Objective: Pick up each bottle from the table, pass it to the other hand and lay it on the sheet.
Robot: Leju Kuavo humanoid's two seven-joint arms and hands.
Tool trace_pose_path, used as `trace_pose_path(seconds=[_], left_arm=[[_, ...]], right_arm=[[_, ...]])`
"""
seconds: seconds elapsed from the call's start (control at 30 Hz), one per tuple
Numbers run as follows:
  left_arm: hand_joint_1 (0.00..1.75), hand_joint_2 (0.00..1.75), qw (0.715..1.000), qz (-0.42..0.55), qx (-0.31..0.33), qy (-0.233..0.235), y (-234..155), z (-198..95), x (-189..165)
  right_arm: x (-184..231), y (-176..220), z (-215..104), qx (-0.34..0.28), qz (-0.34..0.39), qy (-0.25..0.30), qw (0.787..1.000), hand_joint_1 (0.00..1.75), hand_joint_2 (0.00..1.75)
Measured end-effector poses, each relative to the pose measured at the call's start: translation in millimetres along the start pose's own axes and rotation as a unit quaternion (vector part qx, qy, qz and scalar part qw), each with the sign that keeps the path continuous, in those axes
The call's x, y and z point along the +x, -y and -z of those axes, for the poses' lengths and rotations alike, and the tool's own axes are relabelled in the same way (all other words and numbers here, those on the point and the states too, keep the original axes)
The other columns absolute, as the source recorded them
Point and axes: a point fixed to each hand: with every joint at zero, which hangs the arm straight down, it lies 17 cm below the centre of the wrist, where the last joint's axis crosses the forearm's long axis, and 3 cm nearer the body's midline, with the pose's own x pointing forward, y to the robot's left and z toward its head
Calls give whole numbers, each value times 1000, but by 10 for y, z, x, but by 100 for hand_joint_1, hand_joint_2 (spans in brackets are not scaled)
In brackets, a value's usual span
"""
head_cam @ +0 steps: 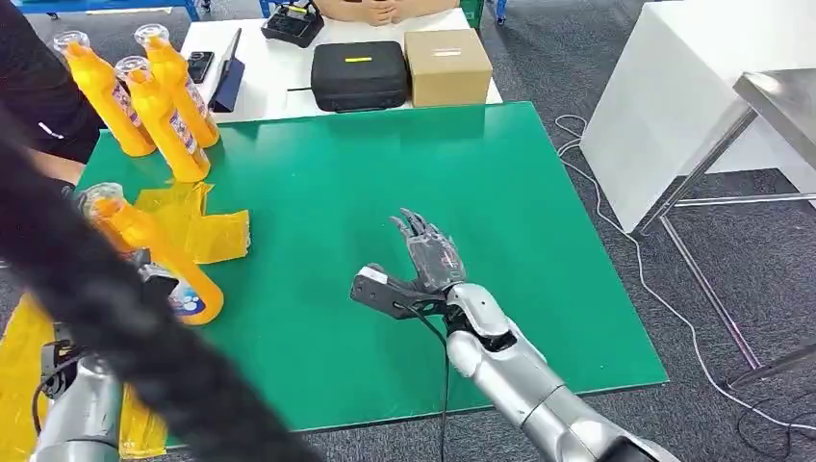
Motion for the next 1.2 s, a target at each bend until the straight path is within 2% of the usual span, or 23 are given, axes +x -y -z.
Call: trace_pose_path(seconds=[0.53, 0.7, 0.93, 1.2], left_arm=[[0, 0, 1000, 17, 5, -14, -59, 75, -103], [0, 0, 998, 51, 10, -27, -158, 296, -213], [0, 0, 996, 83, 35, -12, -422, 633, -288], [0, 0, 994, 38, 104, 16, -791, 860, -163]], right_arm=[[17, -37, -9, 6, -2, 2, 1000, 0, 0], [34, -81, -18, 15, -3, 4, 1000, 0, 0], [90, -115, -10, 23, -1, 6, 1000, 0, 0], [108, -136, -16, 25, 3, 8, 1000, 0, 0]])
